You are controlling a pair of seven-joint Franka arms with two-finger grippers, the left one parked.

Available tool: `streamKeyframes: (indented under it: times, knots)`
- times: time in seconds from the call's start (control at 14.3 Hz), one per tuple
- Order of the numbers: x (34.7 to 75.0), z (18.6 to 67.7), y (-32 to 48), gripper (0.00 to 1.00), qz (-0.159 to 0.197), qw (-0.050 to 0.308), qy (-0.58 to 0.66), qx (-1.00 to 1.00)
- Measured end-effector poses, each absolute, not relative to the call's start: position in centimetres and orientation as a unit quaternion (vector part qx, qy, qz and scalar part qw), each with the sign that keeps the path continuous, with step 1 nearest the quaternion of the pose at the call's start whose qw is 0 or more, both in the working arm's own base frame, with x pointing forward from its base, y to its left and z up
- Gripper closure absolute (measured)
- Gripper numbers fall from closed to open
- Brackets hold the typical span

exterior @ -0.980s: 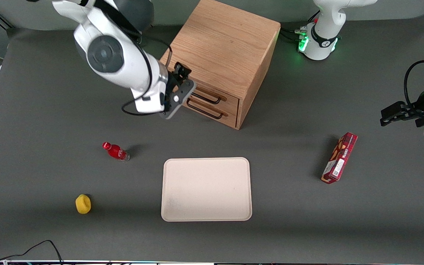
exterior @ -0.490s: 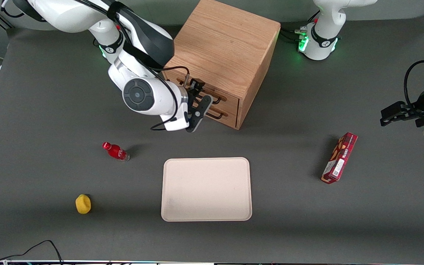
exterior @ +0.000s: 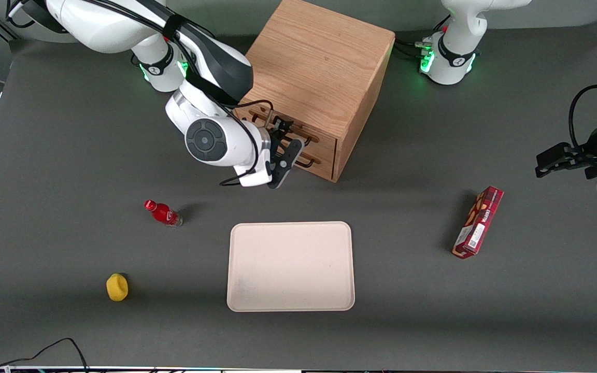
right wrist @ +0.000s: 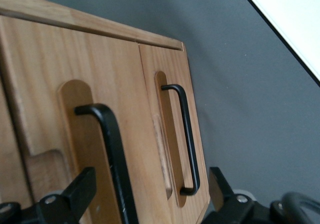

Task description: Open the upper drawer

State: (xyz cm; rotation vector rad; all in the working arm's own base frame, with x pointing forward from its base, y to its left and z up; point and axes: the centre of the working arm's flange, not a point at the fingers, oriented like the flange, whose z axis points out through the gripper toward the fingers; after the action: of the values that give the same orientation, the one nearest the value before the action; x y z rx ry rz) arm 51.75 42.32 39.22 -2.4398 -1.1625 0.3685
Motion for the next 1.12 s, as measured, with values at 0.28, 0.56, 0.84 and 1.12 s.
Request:
streamKeyframes:
  times: [0.28,0.56,0.84,1.12]
  knots:
    - [51.9,38.0,42.0,0.00,0.132,0.193,-0.420,-0.877]
    - [52.3,37.9,41.9,0.00,0.127,0.187,-0.424,-0.877]
    - [56.0,37.0,39.8,0.00,0.099,0.161,-0.418,-0.889]
    - [58.9,36.3,38.4,0.00,0.088,0.166,-0.403,-0.896]
